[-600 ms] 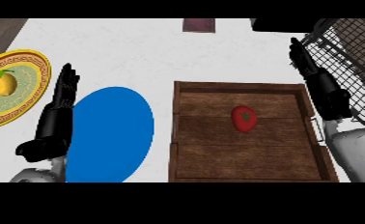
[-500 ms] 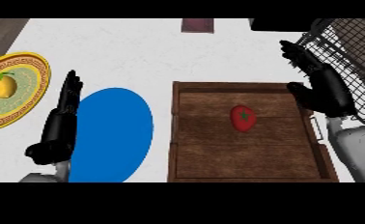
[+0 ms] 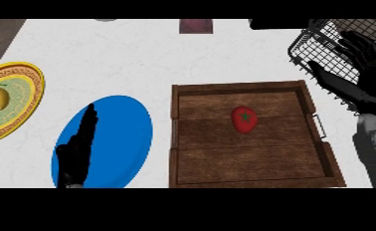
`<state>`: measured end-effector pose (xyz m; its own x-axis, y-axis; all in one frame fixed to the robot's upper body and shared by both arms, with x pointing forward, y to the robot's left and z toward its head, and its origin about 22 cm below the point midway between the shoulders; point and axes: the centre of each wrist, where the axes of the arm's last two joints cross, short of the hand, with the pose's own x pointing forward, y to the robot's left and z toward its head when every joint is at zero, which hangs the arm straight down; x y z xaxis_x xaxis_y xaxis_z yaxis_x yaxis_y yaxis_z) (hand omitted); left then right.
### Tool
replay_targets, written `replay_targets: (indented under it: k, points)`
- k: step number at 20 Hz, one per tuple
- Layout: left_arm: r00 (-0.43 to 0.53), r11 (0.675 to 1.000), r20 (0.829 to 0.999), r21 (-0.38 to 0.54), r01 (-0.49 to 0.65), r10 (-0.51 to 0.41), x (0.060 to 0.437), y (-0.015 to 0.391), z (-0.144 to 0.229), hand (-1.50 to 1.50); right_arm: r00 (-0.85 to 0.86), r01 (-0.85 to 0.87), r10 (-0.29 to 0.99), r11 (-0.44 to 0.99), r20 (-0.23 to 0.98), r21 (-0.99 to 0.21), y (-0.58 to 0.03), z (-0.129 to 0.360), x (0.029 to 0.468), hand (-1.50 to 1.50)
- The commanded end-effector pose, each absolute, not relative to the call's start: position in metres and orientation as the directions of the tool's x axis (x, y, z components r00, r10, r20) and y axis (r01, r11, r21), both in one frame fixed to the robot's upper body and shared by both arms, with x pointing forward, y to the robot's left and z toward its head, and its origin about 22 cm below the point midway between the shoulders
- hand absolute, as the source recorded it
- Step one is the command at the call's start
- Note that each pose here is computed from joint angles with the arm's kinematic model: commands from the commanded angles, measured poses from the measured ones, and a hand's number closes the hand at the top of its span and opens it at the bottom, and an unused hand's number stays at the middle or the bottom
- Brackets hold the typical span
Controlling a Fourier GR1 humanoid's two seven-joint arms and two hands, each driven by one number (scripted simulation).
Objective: Pick the tomato from the tray and place it in the tiered basket
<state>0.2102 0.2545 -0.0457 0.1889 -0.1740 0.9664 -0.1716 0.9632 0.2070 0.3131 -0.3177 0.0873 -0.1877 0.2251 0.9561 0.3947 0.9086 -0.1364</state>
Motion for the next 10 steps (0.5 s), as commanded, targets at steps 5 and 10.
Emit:
replay_targets:
  k: [5, 10]
  points:
    - [0.274, 0.971, 0.949, 0.197, -0.139, -0.153, 0.22, 0.24, -0.055, 0.0, -0.24, 0.344, 0.158, 0.937, 0.958, -0.068, -0.318, 0.092, 0.254, -1.5]
    - [0.283, 0.969, 0.945, 0.207, -0.134, -0.163, 0.213, 0.25, -0.054, 0.0, 0.038, 0.113, 0.388, 0.914, 0.921, -0.39, -0.315, 0.118, 0.244, -1.5]
